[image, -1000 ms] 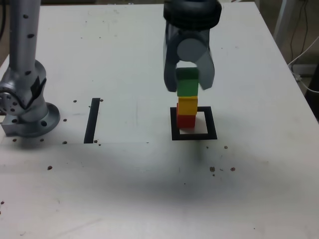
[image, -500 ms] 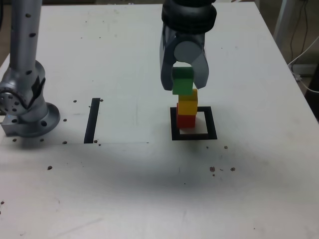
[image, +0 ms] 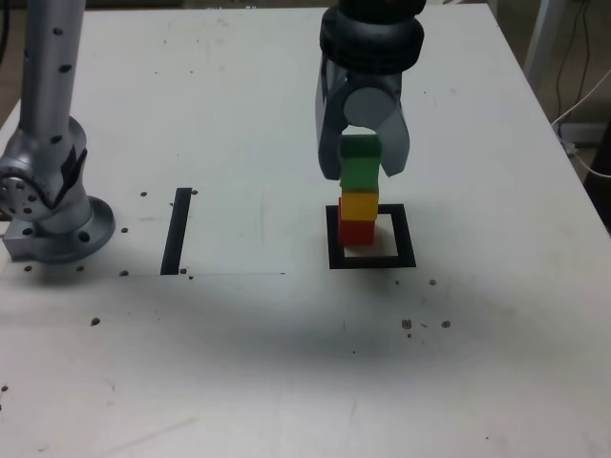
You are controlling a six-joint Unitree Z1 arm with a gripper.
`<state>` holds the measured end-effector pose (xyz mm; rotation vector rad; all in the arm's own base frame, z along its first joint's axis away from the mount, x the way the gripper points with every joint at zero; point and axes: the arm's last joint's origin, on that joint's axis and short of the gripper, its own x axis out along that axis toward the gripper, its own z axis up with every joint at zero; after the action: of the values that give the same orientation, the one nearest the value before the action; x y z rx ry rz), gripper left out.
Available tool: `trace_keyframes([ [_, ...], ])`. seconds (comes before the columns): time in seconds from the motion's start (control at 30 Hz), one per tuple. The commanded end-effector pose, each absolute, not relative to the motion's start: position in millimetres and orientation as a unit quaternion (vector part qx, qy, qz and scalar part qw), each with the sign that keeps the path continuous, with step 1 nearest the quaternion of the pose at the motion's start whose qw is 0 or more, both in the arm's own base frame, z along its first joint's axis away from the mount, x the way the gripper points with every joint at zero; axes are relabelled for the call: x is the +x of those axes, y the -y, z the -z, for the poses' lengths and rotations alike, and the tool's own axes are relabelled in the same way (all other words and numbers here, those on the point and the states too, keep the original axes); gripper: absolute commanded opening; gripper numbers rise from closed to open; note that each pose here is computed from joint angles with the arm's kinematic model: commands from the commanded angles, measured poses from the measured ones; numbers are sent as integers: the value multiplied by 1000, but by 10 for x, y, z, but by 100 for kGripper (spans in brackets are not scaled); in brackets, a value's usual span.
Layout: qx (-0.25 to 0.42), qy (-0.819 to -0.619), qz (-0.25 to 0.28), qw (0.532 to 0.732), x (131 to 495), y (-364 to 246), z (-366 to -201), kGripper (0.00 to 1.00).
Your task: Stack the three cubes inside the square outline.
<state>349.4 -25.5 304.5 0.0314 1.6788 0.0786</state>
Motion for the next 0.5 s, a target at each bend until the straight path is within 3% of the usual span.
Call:
trace_keyframes([
  [0.0,13,-745,-34,666,3508,253,-3022,27],
  [0.1,13,-746,-33,665,3510,254,-3013,40],
  [0.23,13,-747,-33,664,3502,254,-2995,82],
  [0.3,13,-747,-33,663,3499,253,-2989,95],
  [0.47,14,-748,-34,663,3500,253,-2990,100],
])
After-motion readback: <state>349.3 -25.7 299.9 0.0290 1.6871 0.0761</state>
